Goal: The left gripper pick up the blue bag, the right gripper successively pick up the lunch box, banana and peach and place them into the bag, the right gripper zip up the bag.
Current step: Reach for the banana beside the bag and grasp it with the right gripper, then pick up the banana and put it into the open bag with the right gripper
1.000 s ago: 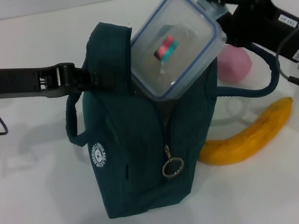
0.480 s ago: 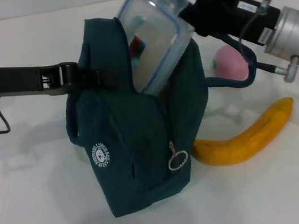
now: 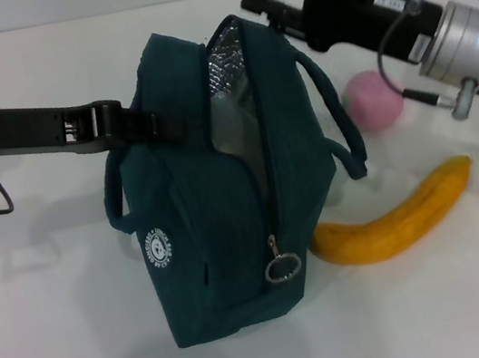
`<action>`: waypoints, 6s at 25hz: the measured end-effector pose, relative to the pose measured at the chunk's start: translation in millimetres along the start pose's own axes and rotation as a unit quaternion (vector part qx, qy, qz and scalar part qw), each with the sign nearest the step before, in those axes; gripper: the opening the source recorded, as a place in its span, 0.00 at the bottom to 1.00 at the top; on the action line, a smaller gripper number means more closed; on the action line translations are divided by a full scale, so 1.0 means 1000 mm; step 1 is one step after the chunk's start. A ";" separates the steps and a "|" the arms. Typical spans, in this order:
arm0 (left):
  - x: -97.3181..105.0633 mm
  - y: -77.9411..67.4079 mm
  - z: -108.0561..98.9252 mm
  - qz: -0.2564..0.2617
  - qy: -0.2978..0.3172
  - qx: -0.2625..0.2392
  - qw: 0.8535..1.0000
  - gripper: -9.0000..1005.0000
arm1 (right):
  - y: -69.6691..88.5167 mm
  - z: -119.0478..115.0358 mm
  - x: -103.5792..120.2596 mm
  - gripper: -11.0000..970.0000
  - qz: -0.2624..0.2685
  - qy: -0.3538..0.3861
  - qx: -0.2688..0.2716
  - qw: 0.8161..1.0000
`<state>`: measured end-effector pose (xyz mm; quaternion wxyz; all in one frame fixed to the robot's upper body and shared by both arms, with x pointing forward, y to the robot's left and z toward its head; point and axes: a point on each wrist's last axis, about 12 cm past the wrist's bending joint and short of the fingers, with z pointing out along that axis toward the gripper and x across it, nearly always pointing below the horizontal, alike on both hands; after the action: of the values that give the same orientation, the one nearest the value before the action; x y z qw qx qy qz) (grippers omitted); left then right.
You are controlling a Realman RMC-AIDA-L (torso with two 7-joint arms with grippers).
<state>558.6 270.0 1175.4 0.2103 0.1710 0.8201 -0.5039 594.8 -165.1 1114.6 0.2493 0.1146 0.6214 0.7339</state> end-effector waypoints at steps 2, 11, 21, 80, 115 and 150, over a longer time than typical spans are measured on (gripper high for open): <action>0.000 0.001 -0.001 0.000 0.000 -0.002 1.000 0.05 | 0.004 -0.004 -0.007 0.44 -0.013 -0.003 -0.007 1.000; 0.002 0.002 -0.003 0.000 -0.002 -0.004 1.000 0.05 | 0.015 -0.069 -0.040 0.73 -0.135 -0.074 0.003 0.988; 0.003 0.002 -0.002 -0.002 -0.002 -0.003 1.000 0.05 | 0.011 -0.101 -0.034 0.81 -0.261 -0.052 0.040 0.963; 0.004 0.005 0.001 -0.004 -0.032 0.016 0.999 0.05 | 0.056 0.043 0.013 0.79 -0.570 0.710 0.202 0.361; 0.004 0.006 0.001 0.002 -0.034 0.014 0.999 0.05 | 0.039 0.053 0.035 0.62 -0.585 0.724 0.184 0.317; 0.013 0.017 -0.015 -0.002 -0.069 0.006 0.998 0.05 | 0.058 0.019 0.020 0.47 -0.527 0.720 0.247 0.378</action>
<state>553.2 292.0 1161.8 0.2645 0.1356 0.8007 -0.5202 573.8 -144.7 1172.3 0.0057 -0.7511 0.6559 0.0750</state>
